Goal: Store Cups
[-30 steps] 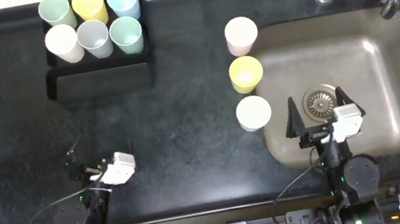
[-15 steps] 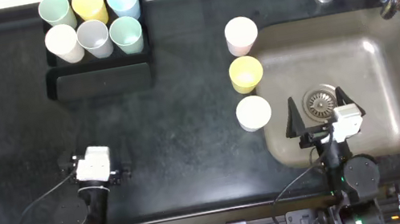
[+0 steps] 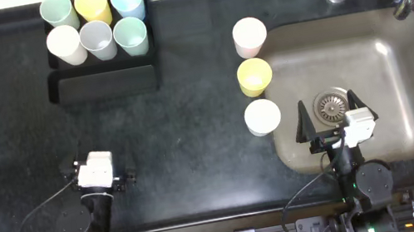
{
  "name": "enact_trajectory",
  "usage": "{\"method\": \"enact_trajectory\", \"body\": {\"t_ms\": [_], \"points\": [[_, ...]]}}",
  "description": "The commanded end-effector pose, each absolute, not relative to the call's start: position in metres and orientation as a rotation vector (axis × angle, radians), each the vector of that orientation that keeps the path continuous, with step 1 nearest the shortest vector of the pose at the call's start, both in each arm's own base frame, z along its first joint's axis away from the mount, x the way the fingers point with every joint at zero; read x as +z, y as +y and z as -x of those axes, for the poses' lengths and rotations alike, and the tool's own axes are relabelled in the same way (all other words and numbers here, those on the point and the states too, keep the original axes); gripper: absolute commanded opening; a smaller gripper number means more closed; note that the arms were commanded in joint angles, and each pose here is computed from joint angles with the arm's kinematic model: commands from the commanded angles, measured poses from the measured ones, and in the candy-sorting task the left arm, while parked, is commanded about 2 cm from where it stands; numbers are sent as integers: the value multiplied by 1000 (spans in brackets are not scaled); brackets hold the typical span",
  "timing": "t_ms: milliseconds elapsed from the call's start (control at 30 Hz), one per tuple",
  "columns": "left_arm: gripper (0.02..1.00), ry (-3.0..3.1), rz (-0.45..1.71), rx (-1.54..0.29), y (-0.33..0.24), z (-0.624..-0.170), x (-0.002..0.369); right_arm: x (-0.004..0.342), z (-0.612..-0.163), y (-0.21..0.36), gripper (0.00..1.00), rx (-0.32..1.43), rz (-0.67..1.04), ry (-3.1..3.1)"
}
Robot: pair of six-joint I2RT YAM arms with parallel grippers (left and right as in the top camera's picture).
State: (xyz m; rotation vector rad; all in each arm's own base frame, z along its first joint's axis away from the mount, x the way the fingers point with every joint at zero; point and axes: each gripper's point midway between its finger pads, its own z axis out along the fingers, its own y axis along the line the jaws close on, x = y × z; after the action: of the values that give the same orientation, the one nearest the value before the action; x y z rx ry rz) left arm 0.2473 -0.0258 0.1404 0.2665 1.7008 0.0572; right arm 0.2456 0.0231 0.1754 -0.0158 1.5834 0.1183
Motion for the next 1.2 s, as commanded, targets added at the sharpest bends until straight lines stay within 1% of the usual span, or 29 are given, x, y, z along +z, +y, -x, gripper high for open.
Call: {"method": "enact_trajectory", "body": {"t_ms": [33,1067,1133,1200], "points": [[998,1712,-237,53,-23,-247,138,172,-246,24,996,120,22,1581],[998,1709,-236,53,-23,-248,139,172,-246,24,998,120,22,1581],[1000,1709,-207,-1,-26,-247,140,172,-246,24,996,120,22,1581],[1000,1675,-146,-42,-25,-249,150,172,-246,24,998,120,22,1581]]}}
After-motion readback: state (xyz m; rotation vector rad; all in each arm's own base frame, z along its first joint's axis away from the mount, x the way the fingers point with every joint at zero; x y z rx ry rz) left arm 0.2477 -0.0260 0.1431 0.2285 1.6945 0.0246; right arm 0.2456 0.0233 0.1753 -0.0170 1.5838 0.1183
